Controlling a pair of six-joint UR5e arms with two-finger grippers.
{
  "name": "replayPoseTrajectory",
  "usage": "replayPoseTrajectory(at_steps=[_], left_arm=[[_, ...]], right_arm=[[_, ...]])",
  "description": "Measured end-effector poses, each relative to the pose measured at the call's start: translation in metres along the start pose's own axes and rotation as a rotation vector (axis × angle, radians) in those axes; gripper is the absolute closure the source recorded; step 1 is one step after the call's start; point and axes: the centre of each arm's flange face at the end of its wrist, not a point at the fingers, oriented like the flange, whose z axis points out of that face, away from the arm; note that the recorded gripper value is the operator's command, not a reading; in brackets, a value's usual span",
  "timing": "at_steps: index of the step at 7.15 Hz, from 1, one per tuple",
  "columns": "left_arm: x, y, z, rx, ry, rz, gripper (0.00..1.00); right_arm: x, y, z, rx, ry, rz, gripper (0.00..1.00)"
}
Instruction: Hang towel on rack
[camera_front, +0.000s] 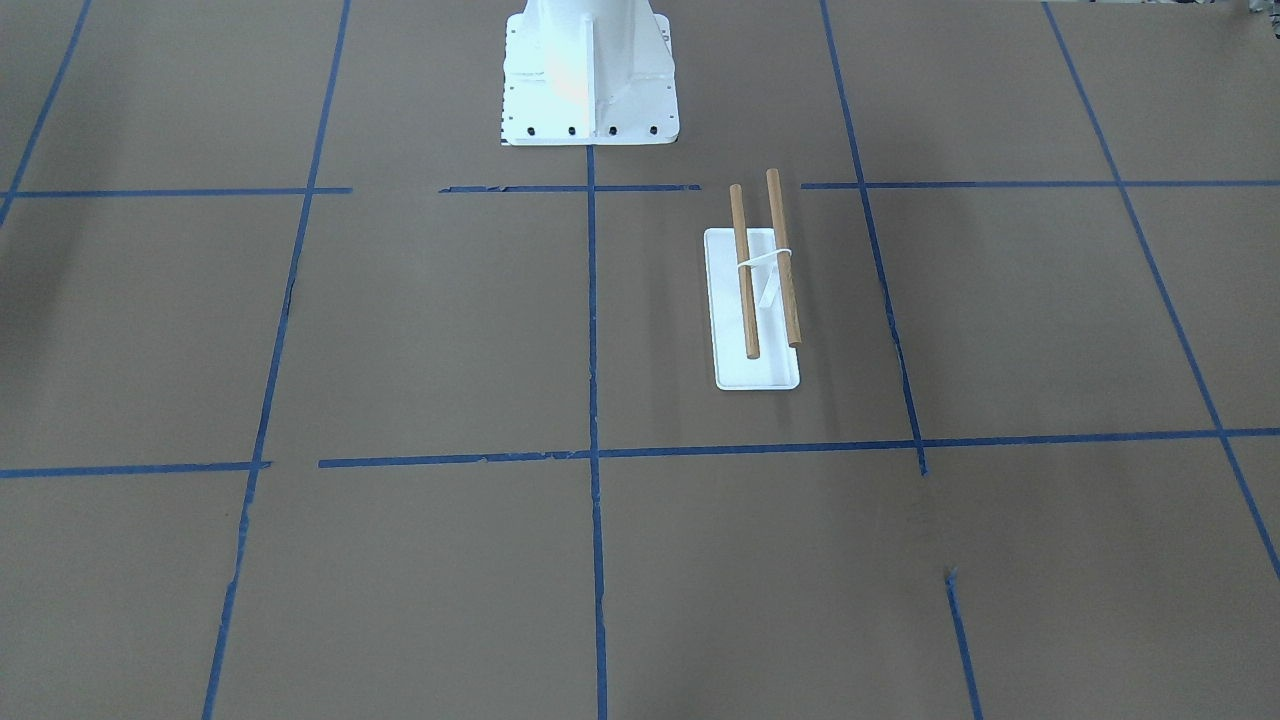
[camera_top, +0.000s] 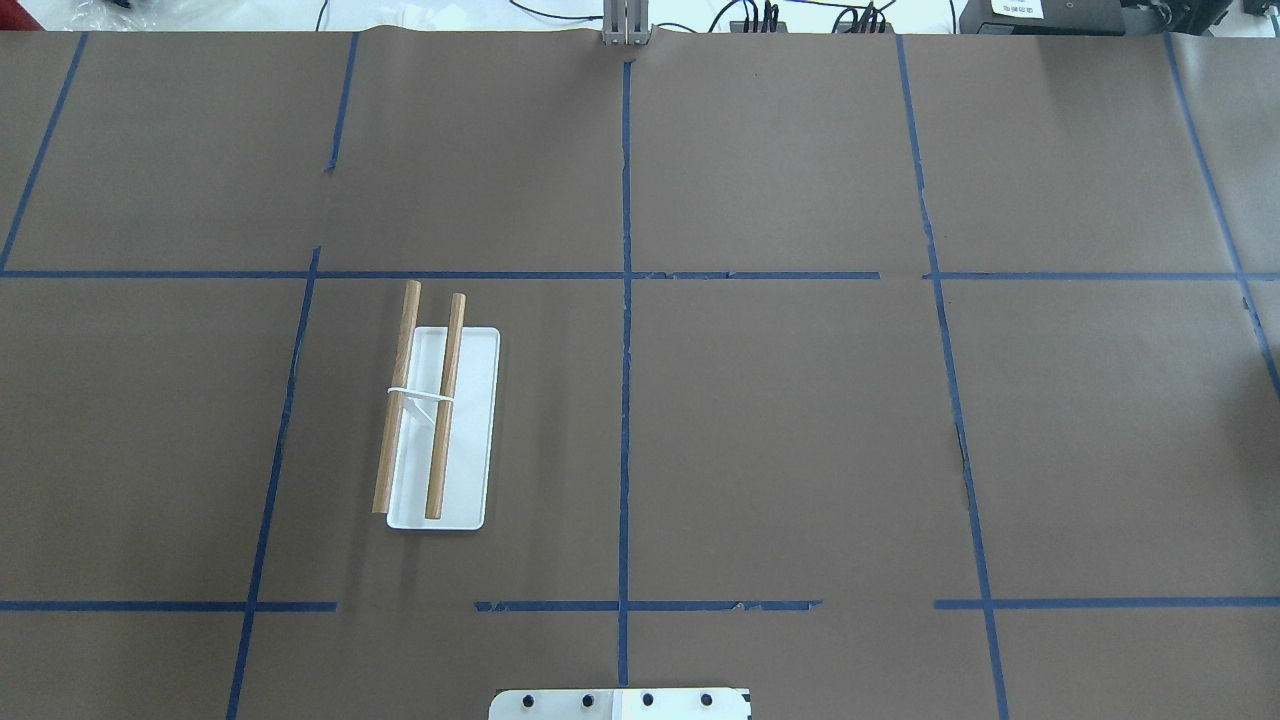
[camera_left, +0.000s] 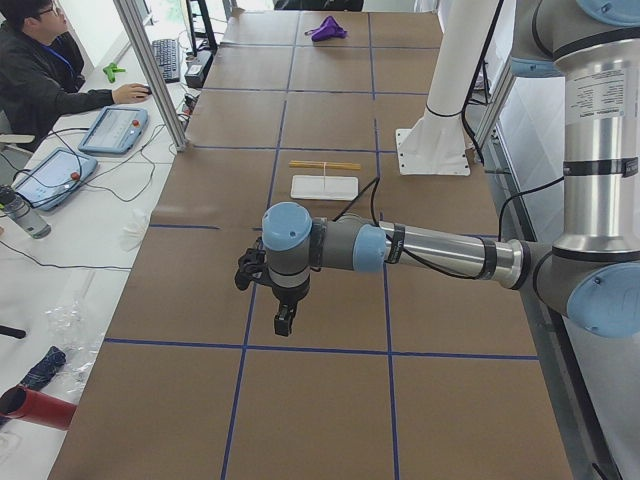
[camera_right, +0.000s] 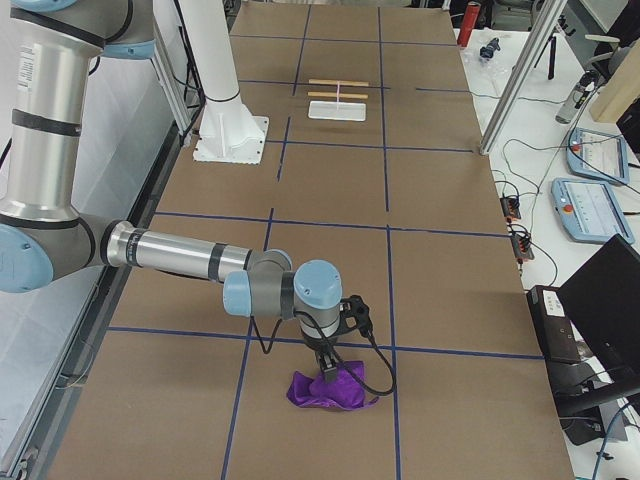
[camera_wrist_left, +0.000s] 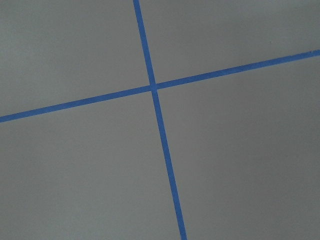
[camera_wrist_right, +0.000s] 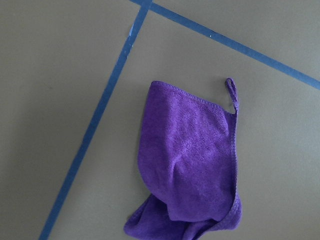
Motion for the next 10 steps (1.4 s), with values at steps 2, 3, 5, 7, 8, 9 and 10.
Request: replayPoseTrajectory(at_steps=[2,3,5,7,8,9,10], left_arm=[[0.001,0.0,-0.001,0.002,0.001,0.001,0.0],[0.001,0.0,-0.001,0.004,0.001,0.002,0.0],[0.001,0.0,-0.002,0.005,0.001,0.002,0.0],[0.001,0.0,-0.002,0.006,0.006,0.002,0.0],[0.002,0.0,-0.002,0.007,0.014,0.002,0.0],[0.003,0.0,-0.002,0.007,0.019,0.001,0.0],[0.003,0.0,-0.001,0.007,0.022,0.0,0.0]], right_arm=[[0.005,-0.006,0.039,0.001,0.019,-0.111,0.13],[0.002,-0.02,0.051,-0.006,0.024,-0.16,0.17],[0.004,-0.03,0.069,-0.04,0.039,-0.232,0.59],[0.008,-0.024,0.077,-0.06,0.042,-0.265,0.99],[0.008,-0.02,0.078,-0.065,0.039,-0.278,1.0],[0.008,-0.017,0.079,-0.066,0.033,-0.288,1.0],[0.005,-0.02,0.076,-0.058,0.028,-0.296,1.0]])
